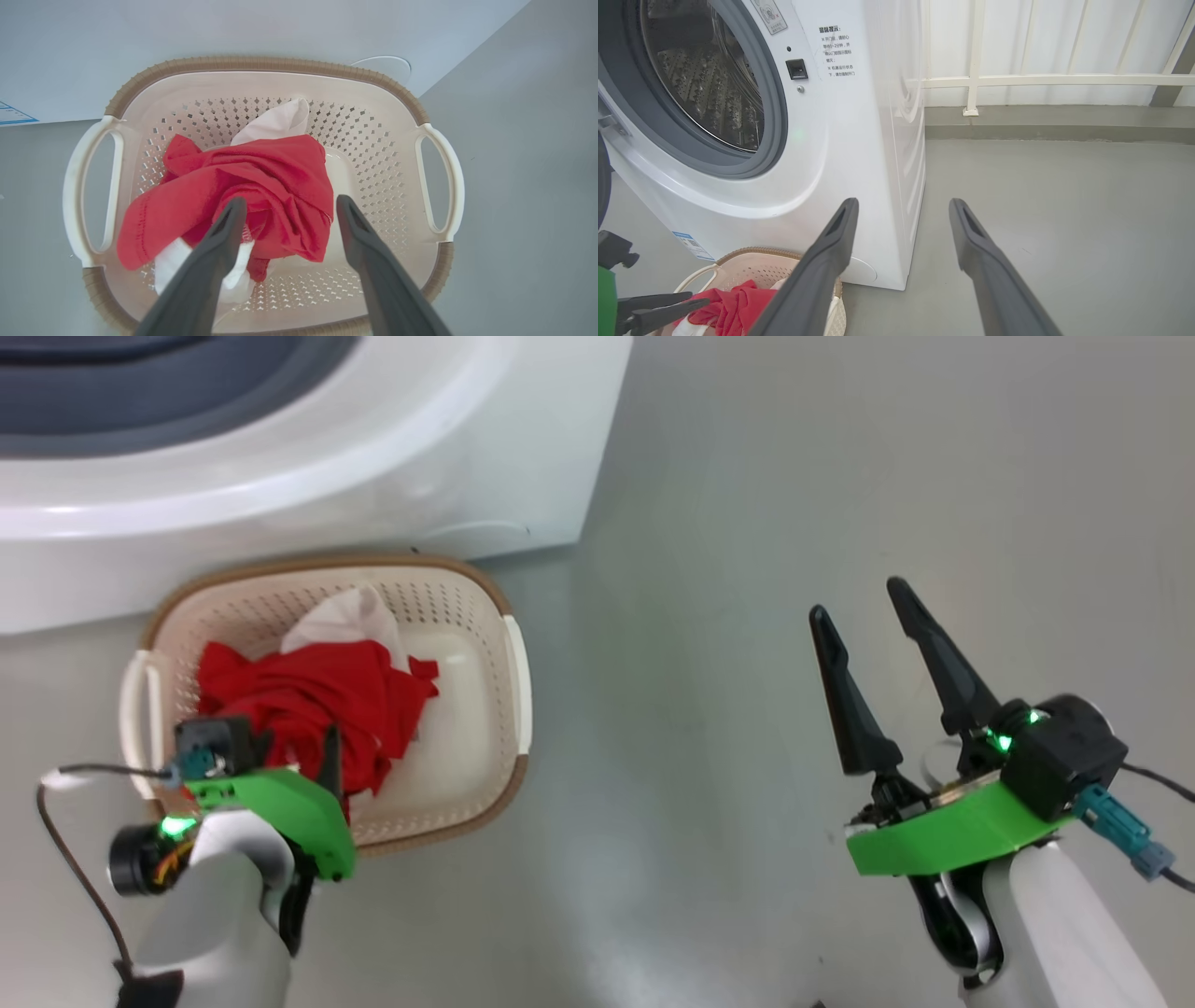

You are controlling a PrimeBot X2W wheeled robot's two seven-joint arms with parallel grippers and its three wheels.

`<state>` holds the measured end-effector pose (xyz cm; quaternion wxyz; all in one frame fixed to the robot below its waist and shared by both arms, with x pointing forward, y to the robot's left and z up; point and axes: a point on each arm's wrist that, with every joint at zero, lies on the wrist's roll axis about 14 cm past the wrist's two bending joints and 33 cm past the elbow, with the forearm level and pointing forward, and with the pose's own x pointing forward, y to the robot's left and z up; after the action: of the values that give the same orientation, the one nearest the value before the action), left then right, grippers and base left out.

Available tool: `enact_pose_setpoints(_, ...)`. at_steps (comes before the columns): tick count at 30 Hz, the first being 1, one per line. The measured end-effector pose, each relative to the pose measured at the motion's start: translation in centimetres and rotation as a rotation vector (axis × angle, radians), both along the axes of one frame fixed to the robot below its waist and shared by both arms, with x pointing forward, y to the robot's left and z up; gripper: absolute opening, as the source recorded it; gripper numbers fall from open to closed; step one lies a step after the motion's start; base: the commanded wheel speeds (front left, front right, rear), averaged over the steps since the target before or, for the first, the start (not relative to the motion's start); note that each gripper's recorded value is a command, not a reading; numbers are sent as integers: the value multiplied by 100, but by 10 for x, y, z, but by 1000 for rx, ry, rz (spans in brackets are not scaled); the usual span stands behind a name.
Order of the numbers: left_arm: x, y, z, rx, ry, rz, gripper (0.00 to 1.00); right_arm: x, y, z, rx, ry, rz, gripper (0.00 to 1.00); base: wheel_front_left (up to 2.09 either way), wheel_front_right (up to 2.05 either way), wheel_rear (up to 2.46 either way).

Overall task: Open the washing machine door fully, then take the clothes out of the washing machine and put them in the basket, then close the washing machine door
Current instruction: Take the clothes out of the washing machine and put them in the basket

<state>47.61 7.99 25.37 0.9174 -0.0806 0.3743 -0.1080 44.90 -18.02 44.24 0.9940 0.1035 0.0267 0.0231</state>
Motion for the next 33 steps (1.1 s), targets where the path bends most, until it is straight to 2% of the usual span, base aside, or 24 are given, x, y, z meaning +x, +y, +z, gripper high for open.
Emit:
enact_pose_setpoints(9, -11, 7, 38, -47, -109, 51, 100, -11, 10, 20, 9, -41, 23, 100, 0, 0, 0)
enact_pose_setpoints(19, -19, 23, 114, -99, -386, 103, 100, -31, 16, 38, -18, -76, 39, 100, 0, 0, 0)
enact_pose_setpoints(33, -42, 49, 222, -95, -722, 208, 100, -47, 22, 65, -44, -147, 56, 100, 0, 0, 0)
